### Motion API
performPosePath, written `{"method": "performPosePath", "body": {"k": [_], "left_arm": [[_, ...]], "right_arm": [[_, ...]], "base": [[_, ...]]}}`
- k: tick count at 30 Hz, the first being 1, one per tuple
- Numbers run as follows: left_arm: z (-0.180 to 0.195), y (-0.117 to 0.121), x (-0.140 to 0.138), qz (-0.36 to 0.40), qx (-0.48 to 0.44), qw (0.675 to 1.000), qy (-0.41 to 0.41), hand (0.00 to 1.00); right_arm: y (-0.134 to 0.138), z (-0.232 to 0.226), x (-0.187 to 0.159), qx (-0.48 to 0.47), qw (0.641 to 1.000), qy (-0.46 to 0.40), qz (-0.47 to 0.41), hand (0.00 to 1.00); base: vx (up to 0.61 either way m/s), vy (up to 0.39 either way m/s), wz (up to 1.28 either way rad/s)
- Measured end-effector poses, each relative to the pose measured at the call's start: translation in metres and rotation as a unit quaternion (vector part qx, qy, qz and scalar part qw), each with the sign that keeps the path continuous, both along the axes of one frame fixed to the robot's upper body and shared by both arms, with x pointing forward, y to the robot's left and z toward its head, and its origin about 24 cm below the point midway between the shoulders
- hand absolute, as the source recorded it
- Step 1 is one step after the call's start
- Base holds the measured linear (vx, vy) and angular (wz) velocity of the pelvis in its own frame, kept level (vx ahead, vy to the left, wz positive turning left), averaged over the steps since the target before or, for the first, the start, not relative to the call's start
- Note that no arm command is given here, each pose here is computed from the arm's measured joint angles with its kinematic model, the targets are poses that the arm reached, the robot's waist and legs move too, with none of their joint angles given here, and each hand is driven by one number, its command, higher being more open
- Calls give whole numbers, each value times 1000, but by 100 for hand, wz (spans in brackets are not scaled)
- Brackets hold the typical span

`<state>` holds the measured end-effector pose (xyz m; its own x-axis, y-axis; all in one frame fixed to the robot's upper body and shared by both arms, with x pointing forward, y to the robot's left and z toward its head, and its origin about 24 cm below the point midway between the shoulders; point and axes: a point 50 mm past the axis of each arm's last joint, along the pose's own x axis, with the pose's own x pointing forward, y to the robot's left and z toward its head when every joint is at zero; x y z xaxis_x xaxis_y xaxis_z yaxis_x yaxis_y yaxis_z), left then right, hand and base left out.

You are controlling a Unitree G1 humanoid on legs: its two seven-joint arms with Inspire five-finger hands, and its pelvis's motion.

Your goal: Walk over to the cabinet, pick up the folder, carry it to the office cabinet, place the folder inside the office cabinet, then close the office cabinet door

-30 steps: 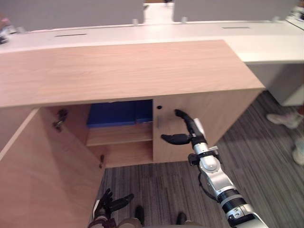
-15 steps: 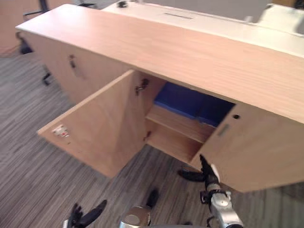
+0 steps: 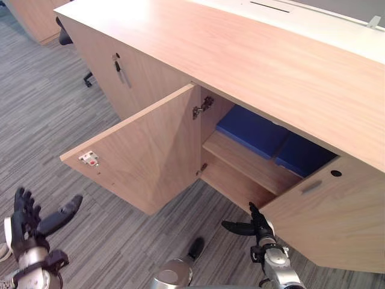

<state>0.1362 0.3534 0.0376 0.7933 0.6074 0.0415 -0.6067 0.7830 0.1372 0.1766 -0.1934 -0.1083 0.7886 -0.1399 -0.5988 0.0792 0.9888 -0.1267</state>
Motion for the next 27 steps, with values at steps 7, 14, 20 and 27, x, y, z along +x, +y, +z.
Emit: {"method": "performPosePath", "body": {"k": [7,14,20,27], "left_arm": [[9,-7,16,-25,24,999,-11,100],[2,-21,-1,-13,4,1000,-16,100],[-17,-74,-29,-50,-60,997,-13,100],[-44,-132,-48,-129,-167,977,38,100]], "right_arm": [[-3,-10,-23,8,999,32,-4,100],[-3,-17,-42,18,998,55,-19,100],[8,-22,-47,35,997,67,-20,100],[14,-27,-53,41,995,83,-26,100]], "base": [[-66,-46,-37],[-37,-36,-17],[-63,20,-9],[-93,32,-5]]}}
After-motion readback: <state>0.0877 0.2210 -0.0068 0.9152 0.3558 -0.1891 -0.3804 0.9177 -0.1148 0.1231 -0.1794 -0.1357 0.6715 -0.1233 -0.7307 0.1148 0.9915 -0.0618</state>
